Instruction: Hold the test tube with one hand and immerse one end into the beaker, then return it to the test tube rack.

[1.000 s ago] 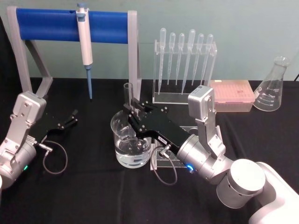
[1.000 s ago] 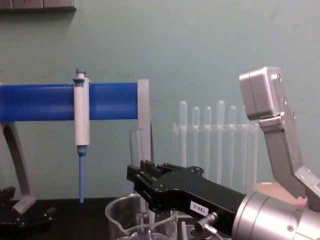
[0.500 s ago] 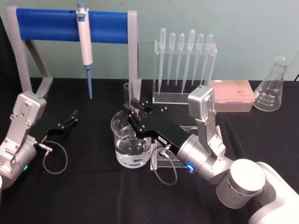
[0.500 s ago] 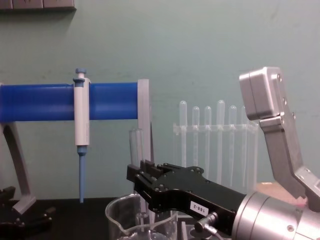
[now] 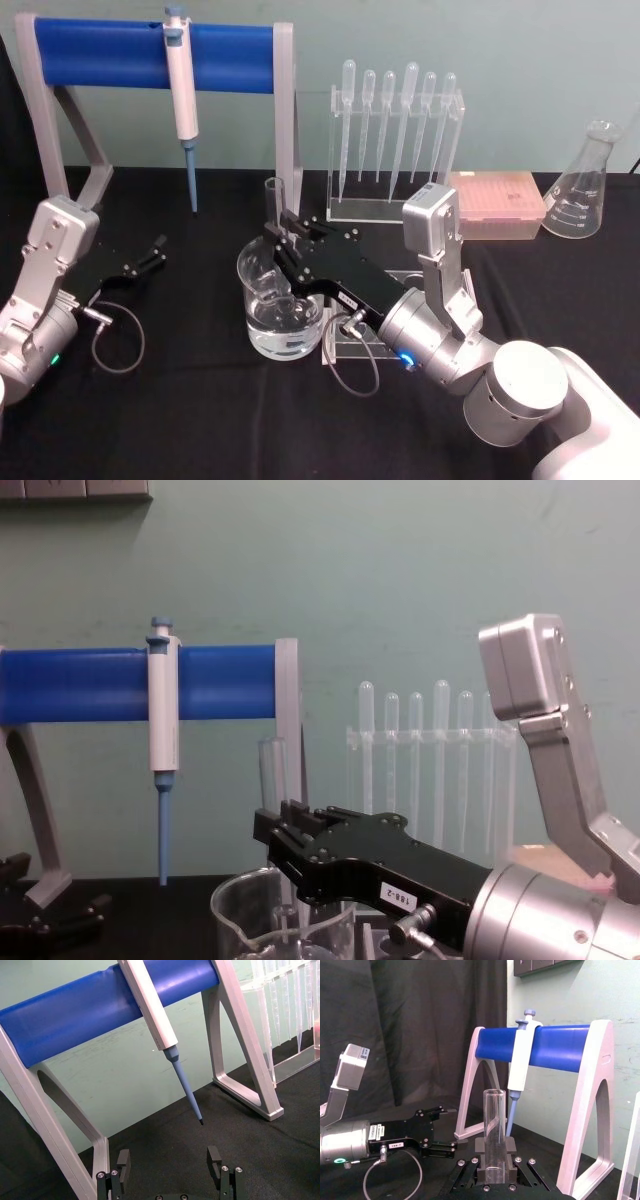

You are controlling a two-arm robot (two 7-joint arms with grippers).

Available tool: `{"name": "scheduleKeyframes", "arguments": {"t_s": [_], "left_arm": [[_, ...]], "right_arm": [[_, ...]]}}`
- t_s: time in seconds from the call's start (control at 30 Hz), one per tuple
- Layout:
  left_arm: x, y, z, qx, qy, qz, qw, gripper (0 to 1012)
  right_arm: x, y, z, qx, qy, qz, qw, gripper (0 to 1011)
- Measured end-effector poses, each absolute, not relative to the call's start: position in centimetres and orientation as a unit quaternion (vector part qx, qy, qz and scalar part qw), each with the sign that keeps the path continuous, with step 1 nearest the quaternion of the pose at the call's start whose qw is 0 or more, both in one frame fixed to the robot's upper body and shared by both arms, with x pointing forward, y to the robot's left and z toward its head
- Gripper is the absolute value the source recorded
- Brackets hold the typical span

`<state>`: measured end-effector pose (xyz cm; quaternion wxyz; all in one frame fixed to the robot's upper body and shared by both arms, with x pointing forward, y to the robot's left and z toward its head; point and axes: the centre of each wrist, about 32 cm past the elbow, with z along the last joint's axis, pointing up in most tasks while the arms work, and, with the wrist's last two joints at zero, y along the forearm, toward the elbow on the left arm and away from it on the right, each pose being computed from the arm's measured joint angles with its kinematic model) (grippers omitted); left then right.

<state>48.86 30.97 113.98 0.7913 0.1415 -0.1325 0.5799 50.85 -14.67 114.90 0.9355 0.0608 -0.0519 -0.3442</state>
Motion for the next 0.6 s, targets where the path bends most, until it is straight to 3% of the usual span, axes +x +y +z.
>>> {"name": "scheduleKeyframes", "arguments": {"t_s": [0.6], "left_arm": [[48.86,30.97,113.98,0.141,-0.132,0.580,0.791,1000]], "right_arm": [[50.85,-14.67,114.90,0.061,-0.052,-0.344,0.935,225]]}}
